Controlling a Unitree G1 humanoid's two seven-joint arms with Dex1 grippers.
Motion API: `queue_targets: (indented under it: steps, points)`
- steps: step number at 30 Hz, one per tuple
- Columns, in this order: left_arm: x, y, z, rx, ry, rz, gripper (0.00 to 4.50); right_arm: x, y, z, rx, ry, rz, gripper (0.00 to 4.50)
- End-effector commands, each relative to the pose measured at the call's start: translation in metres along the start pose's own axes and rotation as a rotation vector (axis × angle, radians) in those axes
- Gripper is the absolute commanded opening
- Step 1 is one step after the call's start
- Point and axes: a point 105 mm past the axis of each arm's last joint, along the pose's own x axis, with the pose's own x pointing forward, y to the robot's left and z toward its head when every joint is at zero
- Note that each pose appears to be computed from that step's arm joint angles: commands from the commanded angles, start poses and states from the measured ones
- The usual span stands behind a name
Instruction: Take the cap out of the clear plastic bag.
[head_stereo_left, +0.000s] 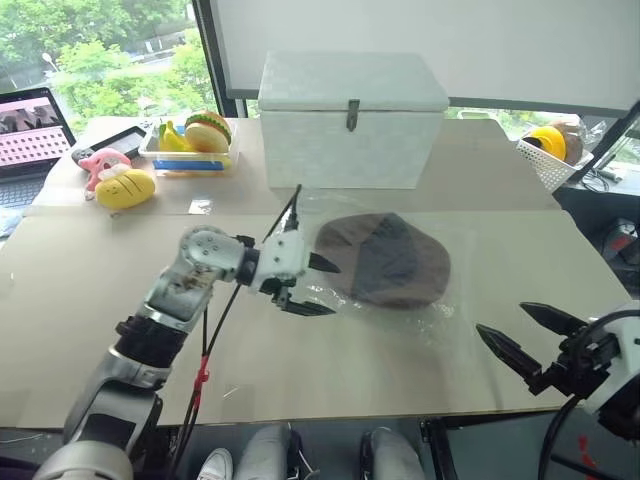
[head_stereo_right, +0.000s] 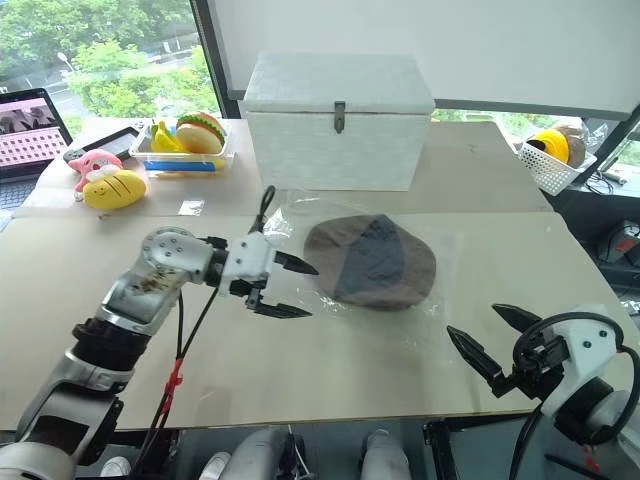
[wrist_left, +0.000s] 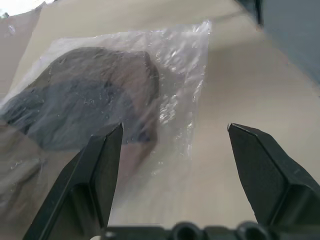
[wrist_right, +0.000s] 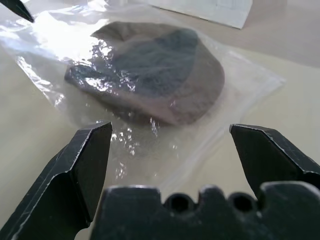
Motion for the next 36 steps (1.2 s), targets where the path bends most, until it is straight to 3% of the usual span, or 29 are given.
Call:
queue_targets:
  steps: [1, 6, 13, 24, 27, 34, 36]
  points:
    - [0.022, 0.008, -0.01, 0.173, 0.09, 0.086, 3.58, -0.002, 0.005, 0.012, -0.026, -0.03, -0.016, 4.5]
    - [0.038, -0.005, -0.012, 0.183, 0.052, 0.012, 3.58, -0.003, 0.005, 0.017, -0.022, -0.044, -0.045, 4.5]
    - [0.058, 0.026, -0.02, 0.267, 0.073, 0.177, 3.58, -0.002, 0.009, 0.017, 0.005, -0.051, -0.051, 4.5]
    - [0.083, 0.035, -0.024, 0.251, 0.076, 0.211, 3.58, -0.012, 0.059, 0.006, 0.076, 0.017, 0.225, 4.5]
    - [0.079, 0.041, -0.03, 0.177, 0.083, 0.219, 3.58, -0.013, 0.057, 0.001, 0.064, 0.041, 0.215, 4.5]
    - [0.04, 0.019, -0.068, 0.123, 0.19, -0.025, 3.58, -0.013, 0.056, 0.001, 0.054, 0.036, 0.194, 4.5]
    - [0.022, 0.001, -0.084, 0.109, 0.24, -0.174, 3.58, -0.013, 0.055, -0.002, 0.055, 0.048, 0.19, 4.5]
